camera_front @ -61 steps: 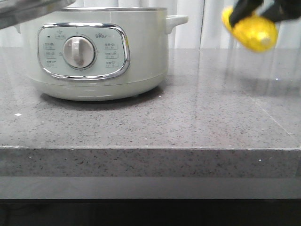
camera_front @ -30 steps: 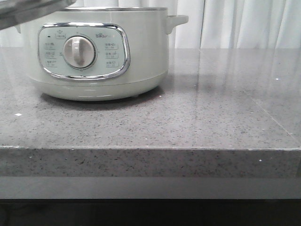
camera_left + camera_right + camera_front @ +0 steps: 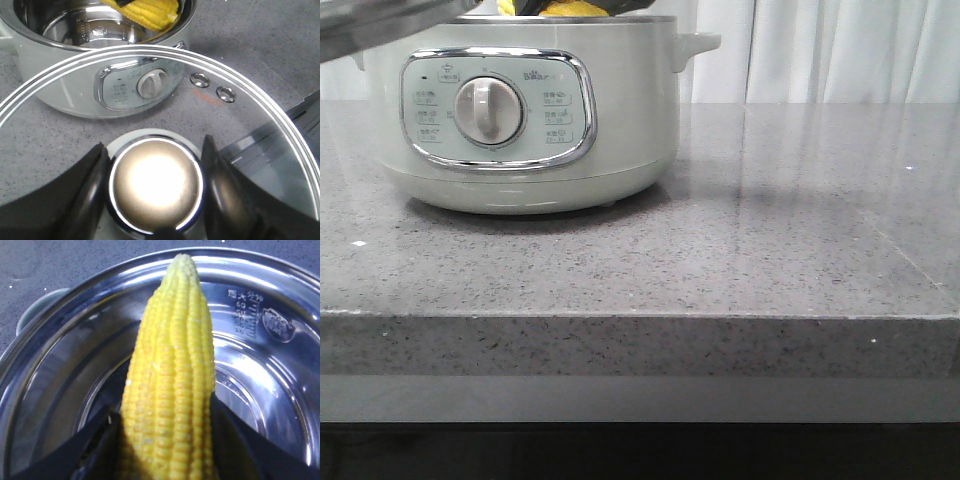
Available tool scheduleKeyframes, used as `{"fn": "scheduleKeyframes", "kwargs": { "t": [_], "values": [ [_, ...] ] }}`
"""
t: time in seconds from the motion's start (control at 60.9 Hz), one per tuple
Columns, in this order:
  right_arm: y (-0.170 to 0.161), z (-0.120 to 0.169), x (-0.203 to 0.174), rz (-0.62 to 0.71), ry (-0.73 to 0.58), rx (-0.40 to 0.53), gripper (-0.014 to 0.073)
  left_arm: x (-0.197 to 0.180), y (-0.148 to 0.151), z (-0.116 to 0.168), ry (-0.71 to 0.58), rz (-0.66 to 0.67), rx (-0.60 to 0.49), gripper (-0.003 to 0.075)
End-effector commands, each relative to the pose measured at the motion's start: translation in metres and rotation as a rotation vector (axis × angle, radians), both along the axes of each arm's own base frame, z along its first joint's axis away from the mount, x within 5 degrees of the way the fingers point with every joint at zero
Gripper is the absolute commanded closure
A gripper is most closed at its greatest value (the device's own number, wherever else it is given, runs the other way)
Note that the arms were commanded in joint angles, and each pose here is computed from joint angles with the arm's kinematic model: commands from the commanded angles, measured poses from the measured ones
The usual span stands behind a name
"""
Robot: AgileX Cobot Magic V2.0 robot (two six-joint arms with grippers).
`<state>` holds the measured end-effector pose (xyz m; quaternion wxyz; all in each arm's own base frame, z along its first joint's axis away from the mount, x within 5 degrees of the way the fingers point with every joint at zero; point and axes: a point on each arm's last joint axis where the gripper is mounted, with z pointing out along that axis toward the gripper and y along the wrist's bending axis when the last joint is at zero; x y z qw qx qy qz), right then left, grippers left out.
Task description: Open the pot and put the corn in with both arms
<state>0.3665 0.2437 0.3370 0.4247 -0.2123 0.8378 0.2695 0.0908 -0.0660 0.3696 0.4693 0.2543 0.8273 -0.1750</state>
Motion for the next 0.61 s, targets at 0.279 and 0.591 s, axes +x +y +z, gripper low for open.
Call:
{"fn": "scheduleKeyframes", "kwargs": {
  "t": [0.279, 0.591],
  "values": [
    [-0.009, 0.045, -0.009, -0.023, -0.129, 0.072, 0.0064, 0.001, -0.002, 0.024, -0.135, 0.006, -0.124, 0.0508],
    [-0.016, 0.058, -0.015, -0.029, -0.16, 0.084, 0.0293, 0.001, -0.002, 0.024, -0.135, 0.006, -0.124, 0.0508]
  ]
}}
